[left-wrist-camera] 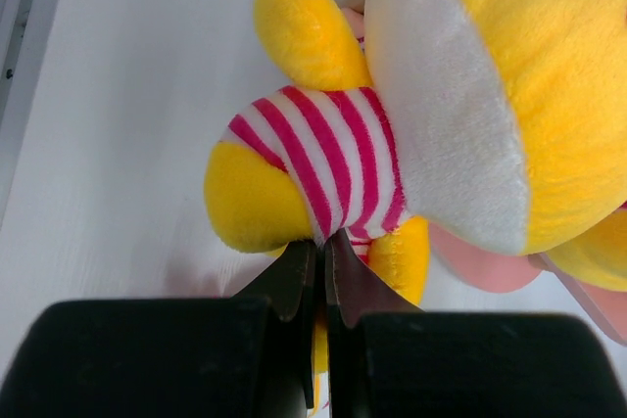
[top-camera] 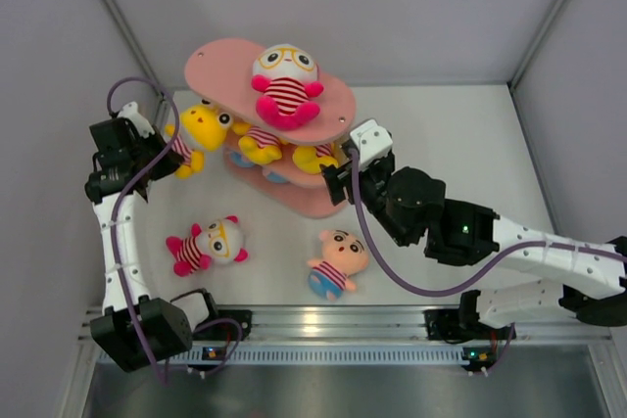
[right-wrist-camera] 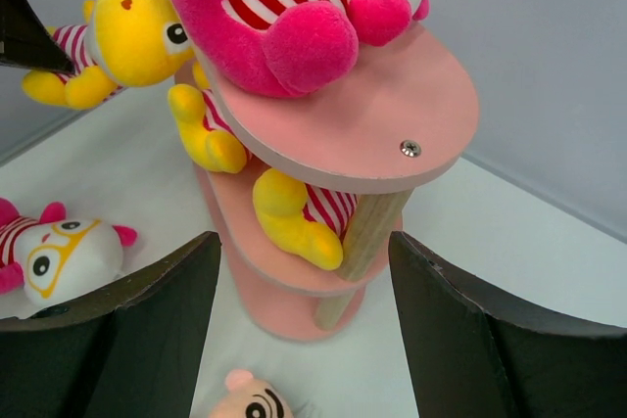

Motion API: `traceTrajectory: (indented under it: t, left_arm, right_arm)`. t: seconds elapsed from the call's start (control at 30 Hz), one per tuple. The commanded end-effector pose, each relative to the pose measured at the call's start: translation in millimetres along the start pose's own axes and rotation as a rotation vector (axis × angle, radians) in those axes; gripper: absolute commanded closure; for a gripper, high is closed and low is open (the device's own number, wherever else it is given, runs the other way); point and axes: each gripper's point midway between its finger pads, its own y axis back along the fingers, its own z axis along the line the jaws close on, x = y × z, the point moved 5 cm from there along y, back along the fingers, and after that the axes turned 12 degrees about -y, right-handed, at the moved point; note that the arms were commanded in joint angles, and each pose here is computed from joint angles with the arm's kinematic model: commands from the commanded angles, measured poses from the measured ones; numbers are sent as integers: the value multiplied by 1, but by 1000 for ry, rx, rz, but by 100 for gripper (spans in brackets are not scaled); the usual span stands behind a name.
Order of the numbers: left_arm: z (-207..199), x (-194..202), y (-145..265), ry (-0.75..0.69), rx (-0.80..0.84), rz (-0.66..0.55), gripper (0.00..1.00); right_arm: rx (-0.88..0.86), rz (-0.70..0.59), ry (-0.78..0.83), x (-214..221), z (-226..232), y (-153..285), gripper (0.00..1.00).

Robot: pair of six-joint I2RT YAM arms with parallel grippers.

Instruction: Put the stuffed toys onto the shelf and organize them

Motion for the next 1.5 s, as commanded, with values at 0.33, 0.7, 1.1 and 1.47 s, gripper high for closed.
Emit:
traceTrajectory:
  t: [0.33,0.7,1.1,1.47]
  left_arm:
    - [-26,-44,-10,22,25,-109,100]
    - [-32,-61,-18,182,23,-130,100]
    - [-56,-68,-36,222,30,-106,100]
    - [-78,-70,-64,204,51,-51,87]
  right_arm:
    - [36,-57,-58,-16,-11,6,30]
    - [34,-45,-64,-13,-9,5,30]
    - [42,-30,-56,-9,-7,2,30]
    - [54,-19,-42,-7,-6,-1,30]
